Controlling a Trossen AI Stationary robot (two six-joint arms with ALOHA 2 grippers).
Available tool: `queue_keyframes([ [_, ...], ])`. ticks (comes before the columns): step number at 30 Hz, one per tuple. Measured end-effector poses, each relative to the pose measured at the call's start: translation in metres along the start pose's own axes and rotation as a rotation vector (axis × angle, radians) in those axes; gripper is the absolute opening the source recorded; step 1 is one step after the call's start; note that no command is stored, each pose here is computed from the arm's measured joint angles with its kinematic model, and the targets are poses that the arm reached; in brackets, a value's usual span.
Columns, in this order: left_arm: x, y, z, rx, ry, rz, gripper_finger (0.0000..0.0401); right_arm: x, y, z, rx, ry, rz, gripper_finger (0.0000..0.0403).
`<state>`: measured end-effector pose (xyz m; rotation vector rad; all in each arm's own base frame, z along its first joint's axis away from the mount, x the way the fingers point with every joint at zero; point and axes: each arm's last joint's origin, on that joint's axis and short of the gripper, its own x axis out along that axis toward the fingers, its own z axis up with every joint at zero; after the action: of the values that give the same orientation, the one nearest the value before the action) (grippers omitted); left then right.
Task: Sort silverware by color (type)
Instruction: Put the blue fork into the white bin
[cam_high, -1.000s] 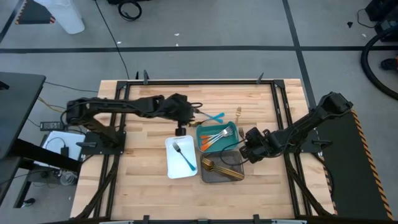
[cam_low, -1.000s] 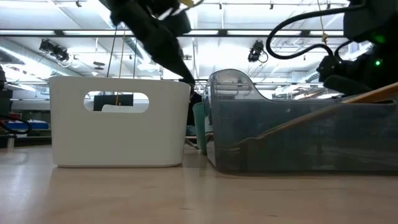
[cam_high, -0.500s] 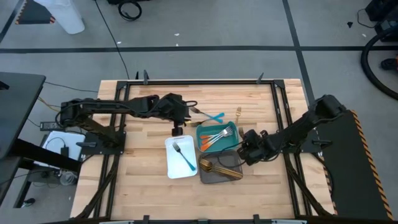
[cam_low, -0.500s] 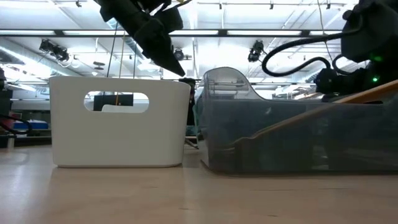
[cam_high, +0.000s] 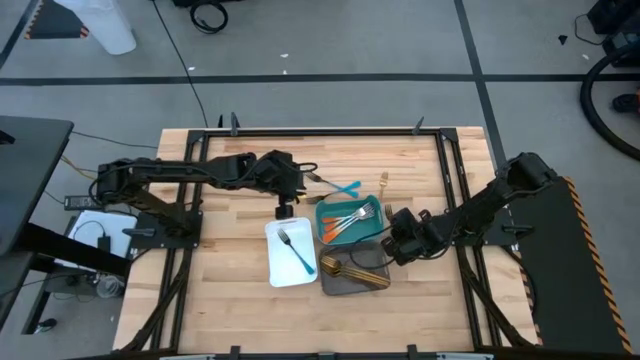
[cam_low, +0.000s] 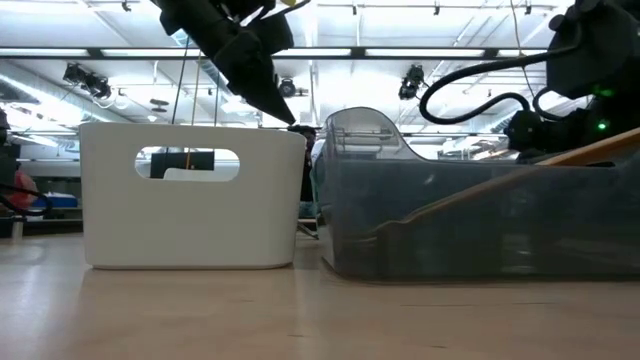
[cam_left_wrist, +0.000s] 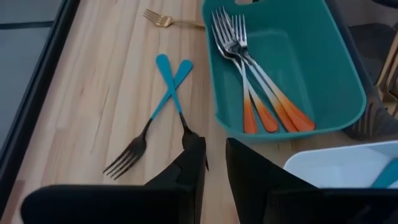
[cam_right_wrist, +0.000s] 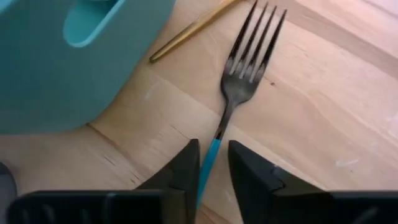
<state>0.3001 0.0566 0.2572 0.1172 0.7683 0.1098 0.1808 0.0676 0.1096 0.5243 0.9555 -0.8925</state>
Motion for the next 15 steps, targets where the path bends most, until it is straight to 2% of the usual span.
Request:
queue_keyframes([
  [8, 0.000, -0.001, -0.006, -0.062, 0.063, -0.011, 0.0071, -0.005, -0.005, -0.004, 0.072, 0.042, -0.028, 0.0015],
  [15, 0.000, -0.001, -0.004, -0.105, 0.041, -0.007, 0.0071, -0.018, -0.013, -0.001, 0.081, 0.057, 0.002, 0.0010],
])
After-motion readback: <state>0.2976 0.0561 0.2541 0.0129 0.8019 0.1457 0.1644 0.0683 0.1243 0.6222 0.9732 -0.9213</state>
